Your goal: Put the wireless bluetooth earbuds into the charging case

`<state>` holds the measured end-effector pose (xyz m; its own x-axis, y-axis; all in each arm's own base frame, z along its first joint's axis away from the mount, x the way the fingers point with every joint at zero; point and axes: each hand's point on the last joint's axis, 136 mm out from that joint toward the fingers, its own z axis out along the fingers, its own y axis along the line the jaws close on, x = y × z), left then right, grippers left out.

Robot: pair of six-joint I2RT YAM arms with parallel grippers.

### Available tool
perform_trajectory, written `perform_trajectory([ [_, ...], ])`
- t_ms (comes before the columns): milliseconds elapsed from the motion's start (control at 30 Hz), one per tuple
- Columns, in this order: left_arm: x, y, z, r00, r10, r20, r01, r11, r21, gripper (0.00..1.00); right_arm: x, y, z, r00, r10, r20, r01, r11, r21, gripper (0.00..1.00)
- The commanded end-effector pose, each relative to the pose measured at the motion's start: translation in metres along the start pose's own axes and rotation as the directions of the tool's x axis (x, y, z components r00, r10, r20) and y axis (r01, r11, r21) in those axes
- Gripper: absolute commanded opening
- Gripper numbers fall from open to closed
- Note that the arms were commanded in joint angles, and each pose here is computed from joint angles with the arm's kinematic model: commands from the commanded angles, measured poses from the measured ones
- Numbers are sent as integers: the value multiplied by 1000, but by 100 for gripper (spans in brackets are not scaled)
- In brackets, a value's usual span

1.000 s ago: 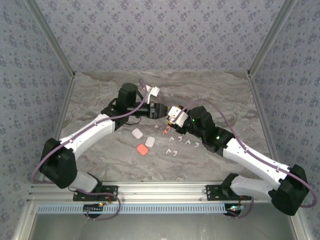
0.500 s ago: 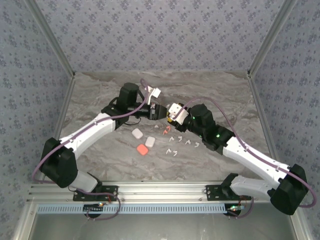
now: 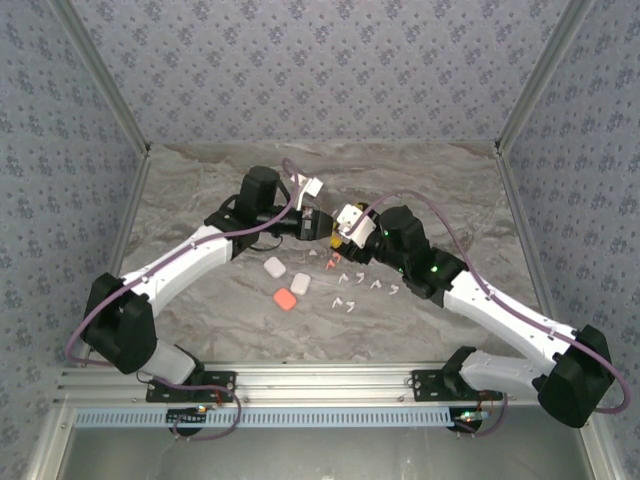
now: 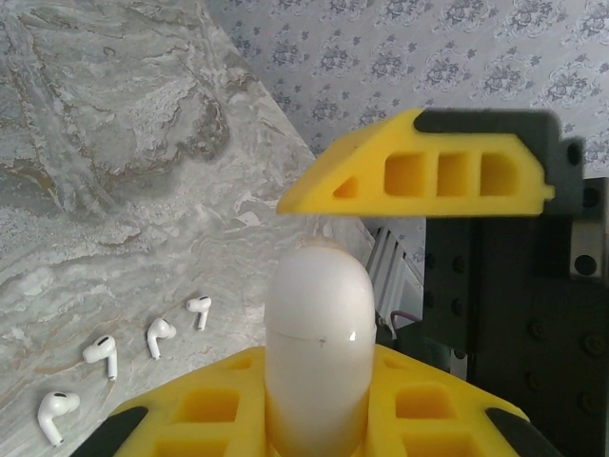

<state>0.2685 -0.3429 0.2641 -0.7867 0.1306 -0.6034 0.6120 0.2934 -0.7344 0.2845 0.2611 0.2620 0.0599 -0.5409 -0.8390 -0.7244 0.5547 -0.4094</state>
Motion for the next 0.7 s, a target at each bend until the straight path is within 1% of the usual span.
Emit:
perform_trajectory([
  [0,-20,-22,-10,990,121,68,-121,993,3,15,-16,-8,-12,997,68,32,-68,997,-24,85],
  [33,-21,-20,-12,987,136,86,-135,991,-19,13,-16,-11,-15,995,93,34,-92,995,-32,92],
  [100,-28,-15,-18,975,168,143,-160,985,-66,9,-17,-16,-22,989,146,38,-144,988,-48,100],
  [167,-35,-14,-26,957,202,210,-186,978,-95,4,-17,-18,-30,978,204,38,-201,977,-68,100],
  [233,-41,-12,-34,924,257,283,-228,965,-132,1,-17,-21,-37,961,274,40,-270,959,-91,100],
  [367,-46,-1,-48,839,378,391,-302,922,-242,0,-19,-30,-44,890,451,60,-443,890,-108,100],
  [433,-44,4,-49,812,428,396,-344,900,-268,0,-25,-30,-45,845,531,67,-520,844,-130,100],
  [500,-43,4,-47,795,466,389,-382,882,-275,0,-25,-33,-47,820,569,58,-560,820,-117,100],
  [567,-41,0,-42,769,509,387,-444,861,-249,0,-24,-40,-49,817,574,51,-569,818,-81,100],
  [600,-39,-5,-40,744,539,394,-489,842,-228,0,-24,-43,-51,821,569,46,-566,822,-69,100],
  [667,-37,-10,-38,707,570,418,-538,818,-206,0,-26,-52,-56,823,566,44,-563,824,-65,100],
])
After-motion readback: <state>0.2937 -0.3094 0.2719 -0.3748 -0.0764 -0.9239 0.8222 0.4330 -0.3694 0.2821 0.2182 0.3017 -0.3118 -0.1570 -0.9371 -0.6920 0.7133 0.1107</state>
